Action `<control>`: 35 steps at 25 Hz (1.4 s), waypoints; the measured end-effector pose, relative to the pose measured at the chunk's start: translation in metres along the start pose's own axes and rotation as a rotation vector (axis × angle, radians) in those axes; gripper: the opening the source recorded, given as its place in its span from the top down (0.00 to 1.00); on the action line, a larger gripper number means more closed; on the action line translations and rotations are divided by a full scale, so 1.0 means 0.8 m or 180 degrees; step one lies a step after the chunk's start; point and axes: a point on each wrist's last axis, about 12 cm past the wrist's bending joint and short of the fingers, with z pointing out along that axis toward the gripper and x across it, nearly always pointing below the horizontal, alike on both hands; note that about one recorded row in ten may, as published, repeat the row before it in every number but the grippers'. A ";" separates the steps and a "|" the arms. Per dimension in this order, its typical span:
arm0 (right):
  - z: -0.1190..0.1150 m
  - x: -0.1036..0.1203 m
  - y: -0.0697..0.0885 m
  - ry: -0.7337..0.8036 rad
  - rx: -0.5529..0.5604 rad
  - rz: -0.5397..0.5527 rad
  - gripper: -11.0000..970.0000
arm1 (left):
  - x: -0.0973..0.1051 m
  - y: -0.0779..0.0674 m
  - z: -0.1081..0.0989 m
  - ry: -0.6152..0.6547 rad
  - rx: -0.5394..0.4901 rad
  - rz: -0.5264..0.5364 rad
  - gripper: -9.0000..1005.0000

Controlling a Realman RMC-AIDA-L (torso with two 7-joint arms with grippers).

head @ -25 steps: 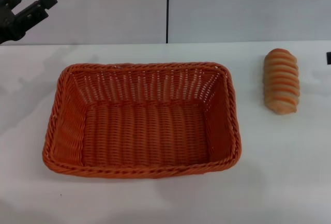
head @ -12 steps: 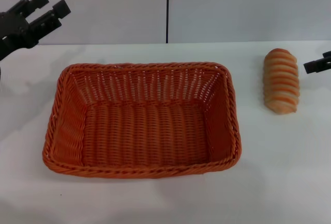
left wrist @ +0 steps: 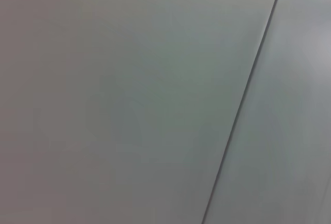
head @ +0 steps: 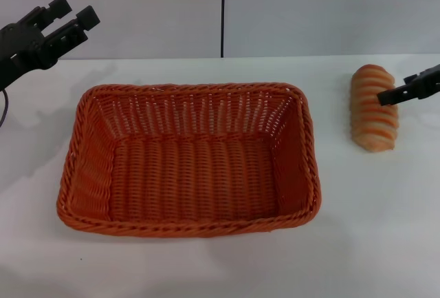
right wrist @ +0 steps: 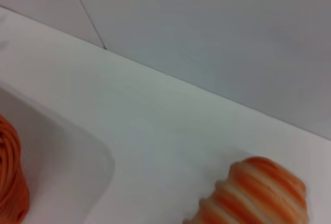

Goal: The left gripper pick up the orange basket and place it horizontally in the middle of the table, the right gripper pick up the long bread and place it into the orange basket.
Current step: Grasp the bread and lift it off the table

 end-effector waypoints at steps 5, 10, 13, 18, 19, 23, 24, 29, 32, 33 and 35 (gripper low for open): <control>0.014 -0.003 0.007 0.0032 0.0000 -0.0038 0.18 | 0.000 0.000 0.001 0.0003 0.0011 -0.0009 0.21; 0.025 -0.007 0.014 0.0080 -0.0011 -0.0097 0.18 | -0.001 0.000 0.001 -0.0002 0.0011 -0.0011 0.21; 0.027 -0.009 0.015 0.0089 -0.0017 -0.0115 0.18 | -0.001 0.000 0.002 -0.0005 0.0017 -0.0007 0.21; 0.027 -0.010 0.016 0.0086 -0.0018 -0.0123 0.18 | -0.004 0.001 0.006 -0.0008 0.0033 0.0009 0.21; 0.027 -0.011 0.016 0.0087 -0.0017 -0.0121 0.18 | -0.004 0.001 0.006 -0.0007 0.0028 0.0012 0.21; 0.029 -0.009 0.017 0.0113 -0.0013 -0.0110 0.18 | -0.004 0.002 0.008 0.0000 0.0006 0.0015 0.21; 0.029 -0.009 0.017 0.0118 -0.0012 -0.0106 0.18 | -0.005 0.002 0.008 0.0001 0.0008 0.0016 0.21; 0.030 -0.007 0.016 0.0126 -0.0005 -0.0098 0.28 | -0.005 0.002 0.010 0.0004 0.0017 0.0018 0.21; 0.029 -0.006 0.015 0.0124 0.0001 -0.0108 0.34 | -0.005 0.002 0.011 0.0004 0.0022 0.0020 0.21; 0.029 -0.006 0.015 0.0124 0.0001 -0.0108 0.35 | -0.005 0.002 0.011 0.0004 0.0022 0.0020 0.21; 0.028 -0.006 0.015 0.0121 0.0006 -0.0115 0.37 | -0.005 0.002 0.011 0.0007 0.0026 0.0021 0.21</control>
